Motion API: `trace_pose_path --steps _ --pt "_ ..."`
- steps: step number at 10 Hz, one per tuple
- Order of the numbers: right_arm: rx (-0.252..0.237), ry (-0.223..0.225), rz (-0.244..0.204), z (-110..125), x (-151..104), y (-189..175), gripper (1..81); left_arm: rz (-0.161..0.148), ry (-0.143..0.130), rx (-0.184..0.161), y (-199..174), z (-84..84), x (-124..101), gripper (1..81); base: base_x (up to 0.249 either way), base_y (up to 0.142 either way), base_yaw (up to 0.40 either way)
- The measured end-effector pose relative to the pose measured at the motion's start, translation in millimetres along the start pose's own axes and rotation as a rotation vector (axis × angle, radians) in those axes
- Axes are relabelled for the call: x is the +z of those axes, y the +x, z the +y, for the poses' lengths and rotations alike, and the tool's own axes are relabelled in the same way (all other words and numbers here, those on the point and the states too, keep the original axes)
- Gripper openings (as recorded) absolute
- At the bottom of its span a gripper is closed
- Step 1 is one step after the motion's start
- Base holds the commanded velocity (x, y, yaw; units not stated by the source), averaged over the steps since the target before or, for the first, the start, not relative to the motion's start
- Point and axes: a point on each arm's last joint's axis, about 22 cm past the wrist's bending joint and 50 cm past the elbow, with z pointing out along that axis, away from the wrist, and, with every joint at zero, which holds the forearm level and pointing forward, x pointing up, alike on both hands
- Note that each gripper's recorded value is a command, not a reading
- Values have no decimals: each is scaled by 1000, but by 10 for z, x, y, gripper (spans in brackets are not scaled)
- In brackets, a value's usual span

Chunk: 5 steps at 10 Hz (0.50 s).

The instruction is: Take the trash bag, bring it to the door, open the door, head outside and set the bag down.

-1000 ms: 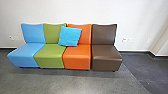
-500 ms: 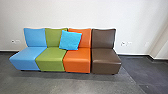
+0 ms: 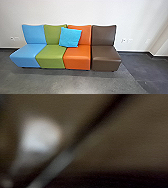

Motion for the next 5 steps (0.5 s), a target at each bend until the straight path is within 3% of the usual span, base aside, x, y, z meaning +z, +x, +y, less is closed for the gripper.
trace_pose_path --steps 3,5 --pt "-34 30 -20 -283 -70 -248 811 -27 12 -19 -281 -6 -166 10 0 0 0" --pt "-38 41 -19 -463 -69 -368 811 -20 17 -21 -443 35 -250 10 0 0 0"
